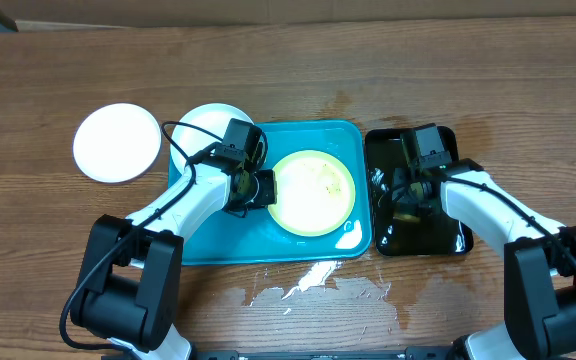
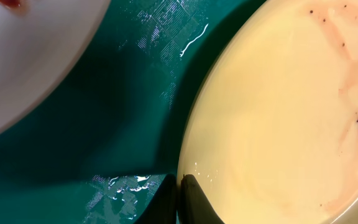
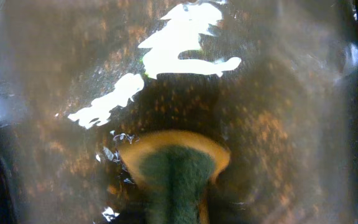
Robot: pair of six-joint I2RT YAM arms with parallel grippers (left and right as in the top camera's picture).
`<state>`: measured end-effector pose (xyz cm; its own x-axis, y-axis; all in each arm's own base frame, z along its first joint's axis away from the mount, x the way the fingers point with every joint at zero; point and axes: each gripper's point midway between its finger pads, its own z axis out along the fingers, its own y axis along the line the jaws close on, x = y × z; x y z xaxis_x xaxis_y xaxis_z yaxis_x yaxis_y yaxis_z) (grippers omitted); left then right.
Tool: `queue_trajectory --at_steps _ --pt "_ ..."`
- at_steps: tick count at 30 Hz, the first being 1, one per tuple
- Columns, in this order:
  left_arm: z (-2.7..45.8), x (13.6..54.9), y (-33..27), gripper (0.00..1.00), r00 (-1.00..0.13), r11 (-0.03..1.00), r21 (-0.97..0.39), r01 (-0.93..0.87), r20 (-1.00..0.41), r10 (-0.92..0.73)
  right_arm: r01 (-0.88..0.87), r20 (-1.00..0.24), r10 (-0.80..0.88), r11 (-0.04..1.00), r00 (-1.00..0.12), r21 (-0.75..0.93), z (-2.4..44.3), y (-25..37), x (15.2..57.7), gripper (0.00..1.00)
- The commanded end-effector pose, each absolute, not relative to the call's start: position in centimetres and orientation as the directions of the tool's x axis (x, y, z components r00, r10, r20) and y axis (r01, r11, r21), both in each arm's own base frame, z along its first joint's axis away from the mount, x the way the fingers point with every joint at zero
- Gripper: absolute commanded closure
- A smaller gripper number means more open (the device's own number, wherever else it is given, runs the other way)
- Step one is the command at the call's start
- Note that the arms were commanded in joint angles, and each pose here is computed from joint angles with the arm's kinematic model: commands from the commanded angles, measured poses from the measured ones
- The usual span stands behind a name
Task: Clean dirty plates on tray and stack at the side
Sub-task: 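Rub the sponge in the black tray with the right gripper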
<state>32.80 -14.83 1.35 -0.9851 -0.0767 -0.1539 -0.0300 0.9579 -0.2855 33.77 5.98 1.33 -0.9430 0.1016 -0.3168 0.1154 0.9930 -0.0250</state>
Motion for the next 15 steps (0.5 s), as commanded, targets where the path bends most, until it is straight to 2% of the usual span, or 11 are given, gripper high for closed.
queue_trajectory --at_steps 1,6,10,15 --pt "0.5 32.5 -14.6 0.94 -0.990 0.963 -0.271 -0.009 -0.133 -0.047 0.112 -0.367 0.102 0.994 -0.925 -0.007 4.8 6.3 35.1 0.53" --pt "0.5 32.5 -14.6 0.94 -0.990 0.963 -0.271 -0.009 -0.133 -0.047 0.152 -0.255 0.151 0.988 -0.955 0.018 4.4 6.5 32.3 0.47" --pt "0.5 32.5 -14.6 0.93 -0.990 0.963 -0.271 -0.009 -0.133 -0.047 0.187 -0.180 0.194 0.981 -0.964 0.054 3.0 7.0 30.3 0.52" --pt "0.5 32.5 -14.6 0.93 -0.990 0.963 -0.271 -0.009 -0.133 -0.047 0.192 -0.179 0.199 0.980 -0.963 0.055 1.3 6.8 29.4 0.59"
